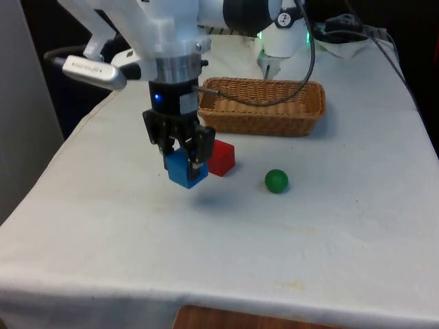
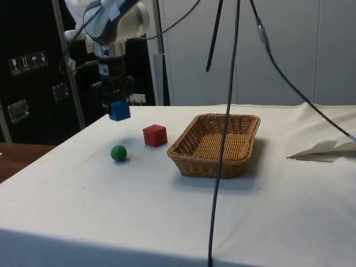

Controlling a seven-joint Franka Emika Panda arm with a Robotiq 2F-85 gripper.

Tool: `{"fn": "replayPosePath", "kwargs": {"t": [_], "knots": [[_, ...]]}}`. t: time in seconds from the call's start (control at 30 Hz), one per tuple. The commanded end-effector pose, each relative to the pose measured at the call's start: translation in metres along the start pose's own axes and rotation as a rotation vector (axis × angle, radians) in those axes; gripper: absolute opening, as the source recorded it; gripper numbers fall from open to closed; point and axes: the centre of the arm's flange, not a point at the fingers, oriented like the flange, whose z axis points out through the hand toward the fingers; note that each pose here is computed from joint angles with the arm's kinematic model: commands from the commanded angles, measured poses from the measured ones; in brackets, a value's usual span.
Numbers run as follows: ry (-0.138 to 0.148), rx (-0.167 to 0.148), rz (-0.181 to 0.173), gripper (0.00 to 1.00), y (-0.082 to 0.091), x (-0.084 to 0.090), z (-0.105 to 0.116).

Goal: Place all non-red objects into the basket.

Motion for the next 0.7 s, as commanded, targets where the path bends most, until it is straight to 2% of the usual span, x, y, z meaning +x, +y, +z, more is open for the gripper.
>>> {"fn": "replayPosePath", "kwargs": {"t": [0.0,0.03,0.3,0.33,0.53,0.63,0.67], "knots": [[0.003,0.0,-0.006,0.04,0.0,-0.002,-0.007],[-0.001,0.001,-0.004,0.04,0.0,-0.001,-0.004],[-0.01,0.006,-0.036,0.04,0.004,-0.011,-0.036],[-0.012,0.009,-0.029,0.04,0.005,-0.01,-0.032],[-0.02,0.007,-0.059,0.04,0.007,-0.016,-0.058],[-0.026,0.01,-0.068,0.04,0.007,-0.018,-0.066],[-0.029,0.012,-0.065,0.04,0.006,-0.017,-0.062]]}}
